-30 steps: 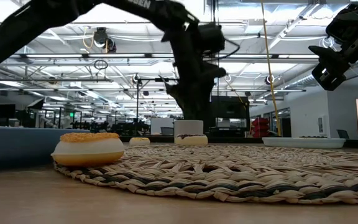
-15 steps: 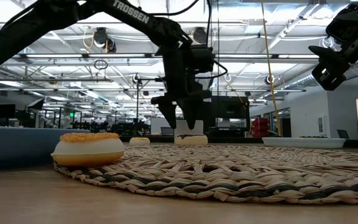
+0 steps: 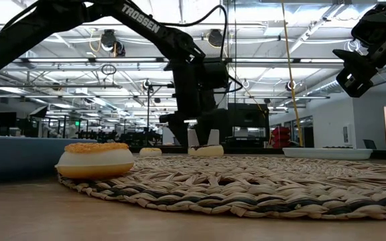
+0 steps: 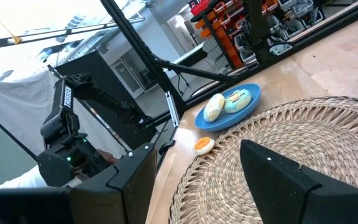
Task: Pick & Place donuts
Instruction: Put the large black donut on the blue plate
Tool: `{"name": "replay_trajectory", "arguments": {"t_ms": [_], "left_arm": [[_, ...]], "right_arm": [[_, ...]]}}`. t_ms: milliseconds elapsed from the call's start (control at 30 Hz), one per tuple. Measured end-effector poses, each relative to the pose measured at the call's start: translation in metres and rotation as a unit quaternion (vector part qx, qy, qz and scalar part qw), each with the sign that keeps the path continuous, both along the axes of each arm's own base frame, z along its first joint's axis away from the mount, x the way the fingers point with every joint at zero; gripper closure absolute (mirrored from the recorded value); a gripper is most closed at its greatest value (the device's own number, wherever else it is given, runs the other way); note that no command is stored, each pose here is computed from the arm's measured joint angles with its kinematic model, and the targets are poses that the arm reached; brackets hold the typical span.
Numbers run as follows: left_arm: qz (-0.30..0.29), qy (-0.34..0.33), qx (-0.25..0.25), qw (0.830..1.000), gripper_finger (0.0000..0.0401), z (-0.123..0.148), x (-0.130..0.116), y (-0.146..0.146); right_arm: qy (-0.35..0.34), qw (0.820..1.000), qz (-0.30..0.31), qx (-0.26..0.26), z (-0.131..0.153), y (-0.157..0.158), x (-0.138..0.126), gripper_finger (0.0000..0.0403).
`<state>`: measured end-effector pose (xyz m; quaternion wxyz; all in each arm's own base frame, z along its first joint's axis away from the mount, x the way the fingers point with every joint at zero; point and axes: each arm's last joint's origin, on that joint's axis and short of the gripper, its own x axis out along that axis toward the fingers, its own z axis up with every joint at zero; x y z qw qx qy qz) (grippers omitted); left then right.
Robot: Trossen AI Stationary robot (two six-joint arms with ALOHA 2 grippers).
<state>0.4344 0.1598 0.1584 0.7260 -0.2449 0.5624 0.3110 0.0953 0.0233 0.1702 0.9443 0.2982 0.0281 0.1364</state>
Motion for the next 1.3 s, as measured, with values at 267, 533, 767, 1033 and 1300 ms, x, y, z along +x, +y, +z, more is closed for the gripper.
{"name": "replay_trajectory", "arguments": {"t_ms": [267, 533, 767, 1033, 1300], "left_arm": [[-0.006, -0.017, -0.023, 1.0, 0.0175, 0.0, 0.001, 0.0], [-0.008, -0.029, -0.026, 0.999, 0.0257, 0.0, 0.003, 0.001], [-0.026, -0.027, -0.023, 0.999, 0.03, 0.0, 0.004, 0.0], [-0.06, -0.059, -0.036, 0.996, 0.0308, 0.03, -0.001, -0.005], [-0.134, -0.068, -0.089, 0.985, 0.0308, 0.084, -0.02, -0.044]], "right_arm": [[0.0, 1.0, 0.0, 0.0, 0.0, 0.0, 0.0, 0.0183], [0.0, 1.0, 0.0, 0.0, 0.0, 0.0, 0.0, 0.0183], [0.0, 1.0, 0.0, 0.0, 0.0, 0.0, 0.0, 0.0183], [0.0, 1.0, 0.0, 0.0, 0.0, 0.0, 0.0, 0.0183], [0.0, 1.0, 0.0, 0.0, 0.0, 0.0, 0.0, 0.0183]]}}
